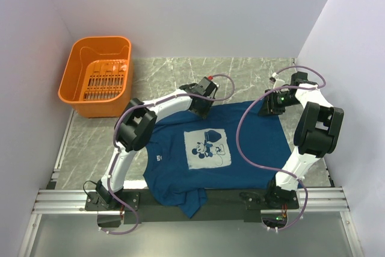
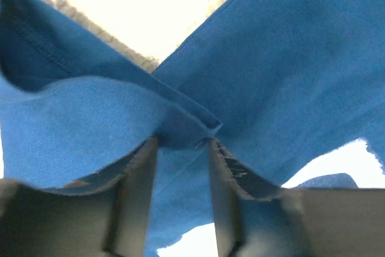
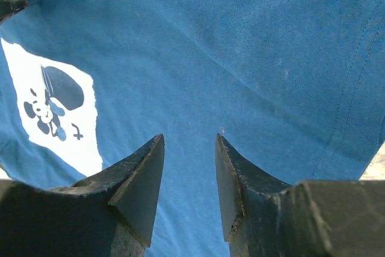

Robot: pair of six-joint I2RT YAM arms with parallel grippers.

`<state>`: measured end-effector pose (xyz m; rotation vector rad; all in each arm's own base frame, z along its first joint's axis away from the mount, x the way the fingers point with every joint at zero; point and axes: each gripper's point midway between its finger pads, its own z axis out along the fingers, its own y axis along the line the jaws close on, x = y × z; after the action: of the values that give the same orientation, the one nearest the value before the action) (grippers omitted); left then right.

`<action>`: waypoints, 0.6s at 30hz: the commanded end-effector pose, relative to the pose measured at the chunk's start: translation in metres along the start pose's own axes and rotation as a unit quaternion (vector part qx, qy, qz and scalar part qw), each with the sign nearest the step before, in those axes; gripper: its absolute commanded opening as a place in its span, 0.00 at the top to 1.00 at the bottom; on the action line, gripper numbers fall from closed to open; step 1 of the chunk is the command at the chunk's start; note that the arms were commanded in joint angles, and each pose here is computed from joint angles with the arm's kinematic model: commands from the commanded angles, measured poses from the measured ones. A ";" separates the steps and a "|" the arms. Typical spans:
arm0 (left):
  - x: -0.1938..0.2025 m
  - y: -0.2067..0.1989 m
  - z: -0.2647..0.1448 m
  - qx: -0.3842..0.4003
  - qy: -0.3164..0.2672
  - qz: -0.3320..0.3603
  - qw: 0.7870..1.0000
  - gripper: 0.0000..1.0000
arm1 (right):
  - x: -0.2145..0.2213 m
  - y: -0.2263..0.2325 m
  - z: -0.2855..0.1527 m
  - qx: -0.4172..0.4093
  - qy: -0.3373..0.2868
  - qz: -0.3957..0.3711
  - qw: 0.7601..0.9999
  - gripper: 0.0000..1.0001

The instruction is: Fold and stack the t-shirts

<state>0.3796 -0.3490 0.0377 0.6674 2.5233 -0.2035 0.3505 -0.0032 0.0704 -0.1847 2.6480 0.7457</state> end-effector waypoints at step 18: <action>-0.066 0.022 -0.069 0.033 -0.106 -0.081 0.991 1.00 | -0.076 -0.026 -0.027 0.072 -0.048 -0.051 0.995 0.53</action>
<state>0.3883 -0.3423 0.0645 0.5861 2.5010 -0.2601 0.3907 -0.0247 0.0950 -0.2214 2.6027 0.6064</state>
